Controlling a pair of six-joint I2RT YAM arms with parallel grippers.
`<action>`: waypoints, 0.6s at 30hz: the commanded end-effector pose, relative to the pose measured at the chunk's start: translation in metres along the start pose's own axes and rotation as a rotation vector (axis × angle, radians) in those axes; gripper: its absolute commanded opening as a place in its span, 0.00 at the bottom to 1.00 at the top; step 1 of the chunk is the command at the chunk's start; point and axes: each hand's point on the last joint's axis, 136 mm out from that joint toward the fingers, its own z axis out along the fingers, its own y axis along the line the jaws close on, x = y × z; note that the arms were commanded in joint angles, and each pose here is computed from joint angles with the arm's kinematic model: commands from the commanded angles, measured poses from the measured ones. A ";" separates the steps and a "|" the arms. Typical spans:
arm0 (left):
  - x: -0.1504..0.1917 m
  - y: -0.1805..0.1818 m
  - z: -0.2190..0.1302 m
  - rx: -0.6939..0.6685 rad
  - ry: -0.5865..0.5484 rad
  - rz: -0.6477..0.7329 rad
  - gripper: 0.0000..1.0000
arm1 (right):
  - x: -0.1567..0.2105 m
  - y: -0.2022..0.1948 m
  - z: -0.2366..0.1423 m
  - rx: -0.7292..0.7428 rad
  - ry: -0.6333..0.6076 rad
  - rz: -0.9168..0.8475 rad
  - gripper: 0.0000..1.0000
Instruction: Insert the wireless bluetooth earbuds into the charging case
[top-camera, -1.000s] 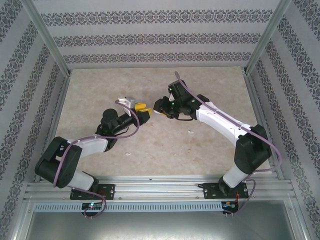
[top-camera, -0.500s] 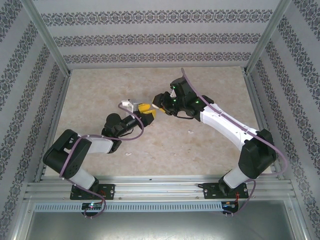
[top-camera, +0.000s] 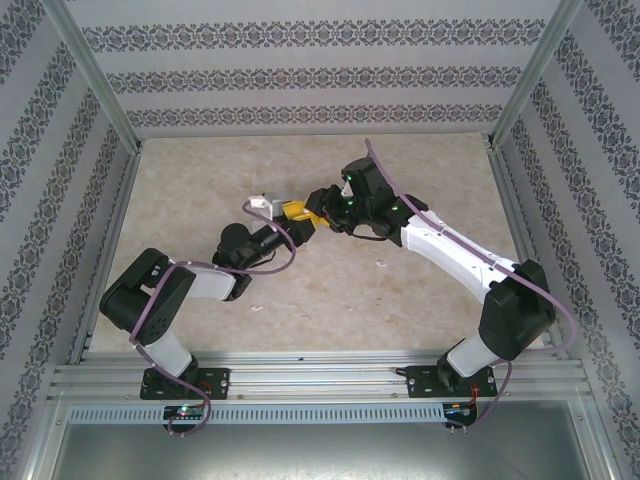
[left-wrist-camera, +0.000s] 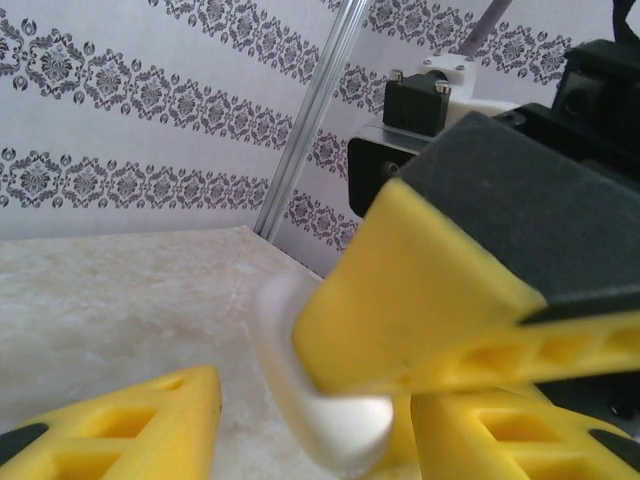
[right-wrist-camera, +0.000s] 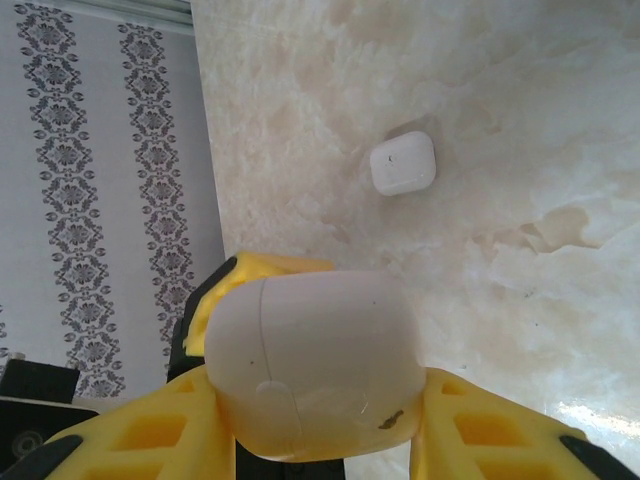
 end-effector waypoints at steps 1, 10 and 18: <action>-0.016 -0.009 0.009 0.038 -0.067 -0.005 0.51 | 0.005 0.017 -0.009 -0.059 -0.004 -0.006 0.31; -0.018 -0.008 0.015 0.040 -0.073 -0.003 0.30 | 0.006 0.022 -0.010 -0.076 -0.002 -0.006 0.32; -0.017 -0.015 0.011 0.079 -0.057 0.006 0.12 | 0.005 0.022 -0.014 -0.072 -0.011 -0.048 0.45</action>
